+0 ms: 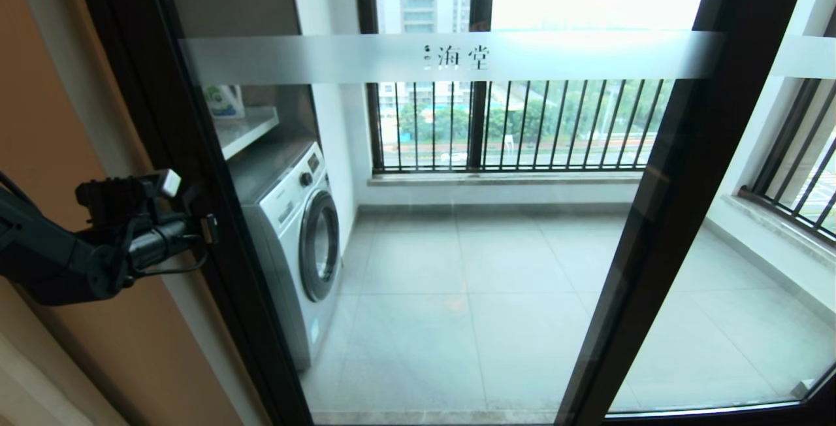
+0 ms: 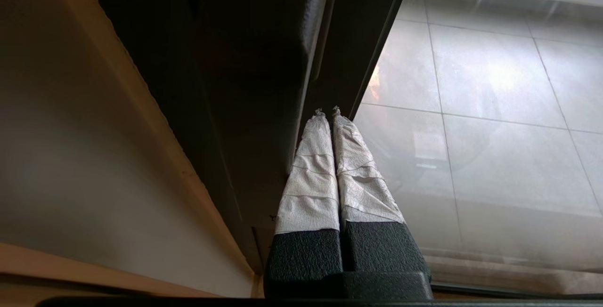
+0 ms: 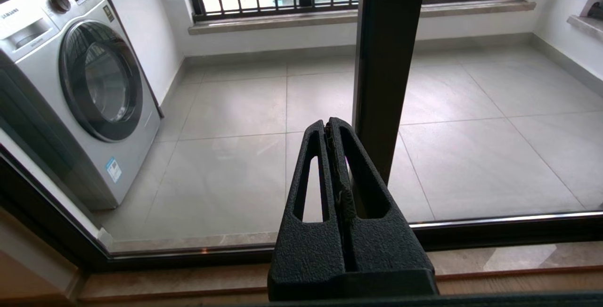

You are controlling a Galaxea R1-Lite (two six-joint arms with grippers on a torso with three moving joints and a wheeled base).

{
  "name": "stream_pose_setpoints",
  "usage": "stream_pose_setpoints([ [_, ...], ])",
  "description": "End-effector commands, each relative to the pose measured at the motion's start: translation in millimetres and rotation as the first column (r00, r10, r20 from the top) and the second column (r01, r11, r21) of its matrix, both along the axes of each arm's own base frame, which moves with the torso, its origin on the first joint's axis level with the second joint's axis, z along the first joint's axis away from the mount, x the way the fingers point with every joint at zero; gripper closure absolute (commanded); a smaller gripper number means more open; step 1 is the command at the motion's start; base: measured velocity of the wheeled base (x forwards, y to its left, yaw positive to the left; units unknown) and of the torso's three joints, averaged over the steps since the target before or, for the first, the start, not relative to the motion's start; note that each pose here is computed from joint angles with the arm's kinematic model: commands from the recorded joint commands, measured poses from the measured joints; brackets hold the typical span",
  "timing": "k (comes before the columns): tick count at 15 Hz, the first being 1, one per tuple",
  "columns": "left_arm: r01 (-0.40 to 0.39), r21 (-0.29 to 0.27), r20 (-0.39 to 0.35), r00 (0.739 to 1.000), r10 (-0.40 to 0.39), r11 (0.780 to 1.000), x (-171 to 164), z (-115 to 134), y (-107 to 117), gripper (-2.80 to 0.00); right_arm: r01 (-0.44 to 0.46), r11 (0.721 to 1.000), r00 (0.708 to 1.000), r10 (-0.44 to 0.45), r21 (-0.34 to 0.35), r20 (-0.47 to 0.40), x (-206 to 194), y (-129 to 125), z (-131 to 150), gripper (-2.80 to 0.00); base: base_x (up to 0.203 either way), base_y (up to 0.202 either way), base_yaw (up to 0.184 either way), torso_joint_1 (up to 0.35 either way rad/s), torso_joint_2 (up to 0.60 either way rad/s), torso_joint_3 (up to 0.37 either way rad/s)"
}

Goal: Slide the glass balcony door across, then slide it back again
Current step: Open the slid door

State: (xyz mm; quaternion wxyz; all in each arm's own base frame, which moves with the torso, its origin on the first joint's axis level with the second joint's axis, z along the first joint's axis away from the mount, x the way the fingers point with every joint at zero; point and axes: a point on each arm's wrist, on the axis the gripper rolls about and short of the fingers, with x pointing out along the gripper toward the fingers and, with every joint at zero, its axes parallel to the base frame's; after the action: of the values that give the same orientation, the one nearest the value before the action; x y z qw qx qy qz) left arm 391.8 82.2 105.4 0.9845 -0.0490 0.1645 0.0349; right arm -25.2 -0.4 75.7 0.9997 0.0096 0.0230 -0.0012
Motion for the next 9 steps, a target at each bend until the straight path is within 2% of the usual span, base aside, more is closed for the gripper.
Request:
stream_pose_setpoints([
  [1, -0.004, -0.001, 0.035, 0.999, 0.004, 1.0, -2.3, 6.8, 1.7, 0.0, 0.0, 1.0, 1.0, 0.0, 0.0, -0.002, 0.1, 0.0, -0.1, 0.0, 0.0, 0.0, 0.0, 0.0, 0.0, 0.0],
  [3, 0.002, 0.007, 0.079, 0.997, -0.003, 1.0, -14.0, 20.4, -2.0, 0.0, 0.0, 1.0, 1.0, 0.0, 0.0, 0.0, -0.1, 0.0, -0.1, 0.0, 0.0, 0.0, 0.0, 0.0, 0.0, 0.0],
  [5, 0.026, 0.016, 0.124, 0.992, -0.028, 1.0, -31.0, 39.4, -14.9, 0.0, 0.0, 1.0, 1.0, 0.0, 0.0, 0.0, -0.1, 0.0, -0.1, 0.0, 0.0, 0.0, 0.0, 0.0, 0.0, 0.0],
  [7, 0.054, 0.017, 0.135, 0.989, -0.056, 0.998, -48.1, 48.1, -28.4, 0.0, 0.0, 1.0, 1.0, 0.0, 0.0, -0.001, 0.0, 0.0, -0.1, 0.0, 0.0, 0.0, 0.0, 0.0, 0.0, 0.0],
  [9, 0.054, 0.019, 0.159, 0.986, -0.056, 0.998, -56.9, 55.8, -30.7, 0.0, 0.0, 1.0, 1.0, 0.0, 0.0, 0.0, -0.1, 0.0, -0.1, 0.0, 0.0, 0.0, 0.0, 0.0, 0.0, 0.0],
])
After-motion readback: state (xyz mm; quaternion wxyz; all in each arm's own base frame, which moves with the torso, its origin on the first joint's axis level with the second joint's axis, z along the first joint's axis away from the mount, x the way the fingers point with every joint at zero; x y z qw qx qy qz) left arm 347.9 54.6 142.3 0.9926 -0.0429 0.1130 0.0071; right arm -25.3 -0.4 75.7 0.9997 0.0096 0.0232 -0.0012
